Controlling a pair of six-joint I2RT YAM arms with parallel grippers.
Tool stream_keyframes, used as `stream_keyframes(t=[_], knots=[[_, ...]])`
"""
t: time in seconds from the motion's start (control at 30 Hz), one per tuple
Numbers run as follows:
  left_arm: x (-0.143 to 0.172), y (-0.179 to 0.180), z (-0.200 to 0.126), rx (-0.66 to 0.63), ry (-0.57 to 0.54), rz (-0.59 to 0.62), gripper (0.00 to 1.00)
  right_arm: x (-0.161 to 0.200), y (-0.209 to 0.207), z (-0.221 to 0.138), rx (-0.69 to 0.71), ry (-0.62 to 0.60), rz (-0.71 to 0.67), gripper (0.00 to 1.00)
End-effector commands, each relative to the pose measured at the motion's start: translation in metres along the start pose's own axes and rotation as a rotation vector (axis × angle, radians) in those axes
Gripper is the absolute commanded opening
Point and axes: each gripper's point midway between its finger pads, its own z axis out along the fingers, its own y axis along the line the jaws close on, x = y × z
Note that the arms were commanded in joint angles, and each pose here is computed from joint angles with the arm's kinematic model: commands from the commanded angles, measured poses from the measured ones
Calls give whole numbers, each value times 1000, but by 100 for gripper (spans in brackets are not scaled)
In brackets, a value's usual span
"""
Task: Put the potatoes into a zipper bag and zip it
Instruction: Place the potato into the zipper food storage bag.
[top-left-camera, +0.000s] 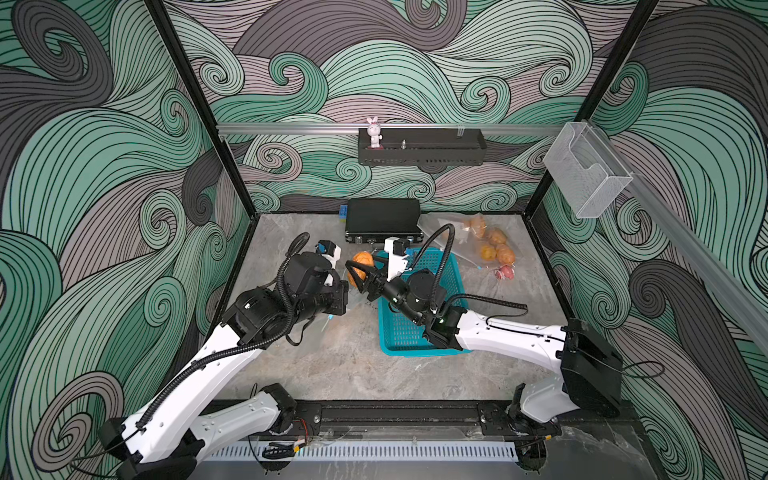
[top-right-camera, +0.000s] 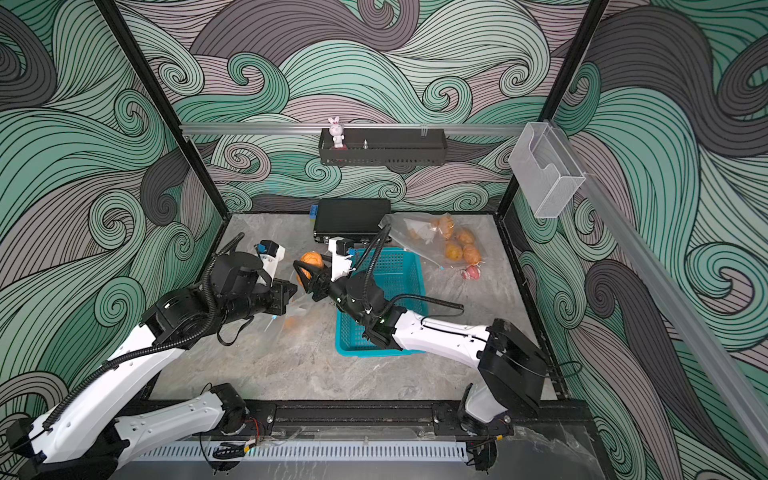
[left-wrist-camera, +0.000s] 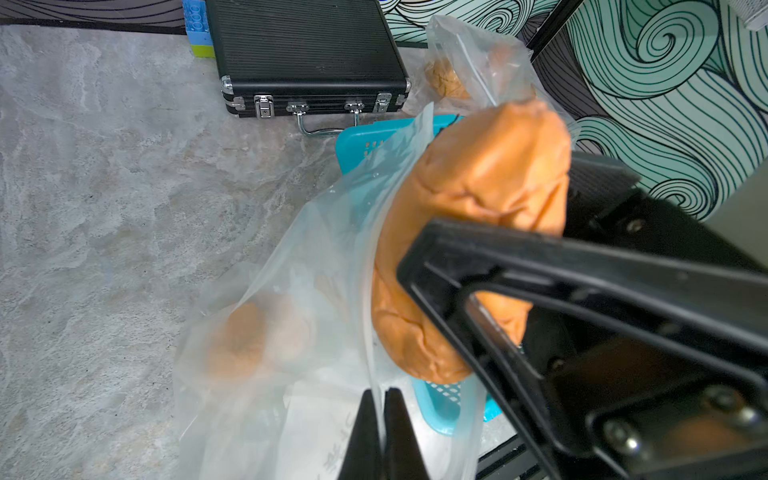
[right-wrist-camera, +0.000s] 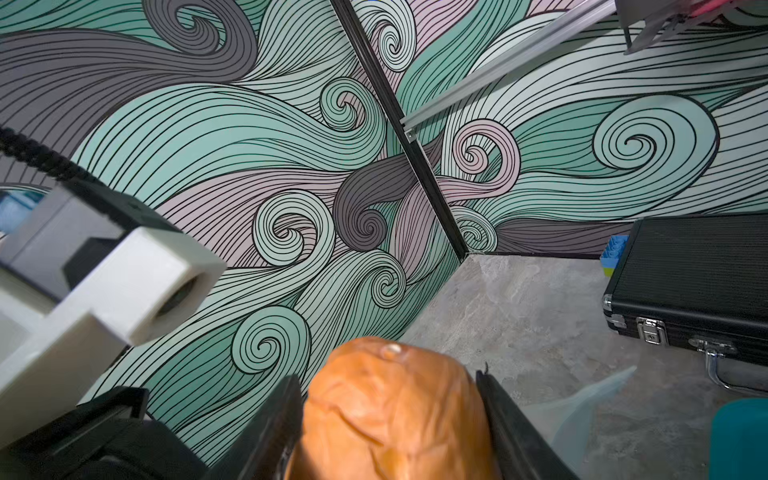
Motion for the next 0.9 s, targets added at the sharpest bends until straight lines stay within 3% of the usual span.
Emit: stream_keyframes(t=[0.0,0.13,0.27,0.5,0.6,0.67,0.87], knots=[[-15,-7,-15,44,-55,-38,0,6,4,0,-32,-10,-46,55],[-15,-4,-13,33,-48,-31,0,11,2,-4,-25,9,-76,64],[-13,0,-11,16,-42,-16,0,4,7,-10,-29,44,-128,84],[-9,3,-11,5,-35,5,0,-25,14,-35,-37,67,-248,88],[-7,7,-12,-11,-37,22,0,-28,-20,-52,92,200,-227,84],[-4,7,-11,0,-37,39,0,-18,-66,-74,262,327,-147,82],[0,10,-10,-11,-34,69,0,51,-158,-167,597,763,-127,80]])
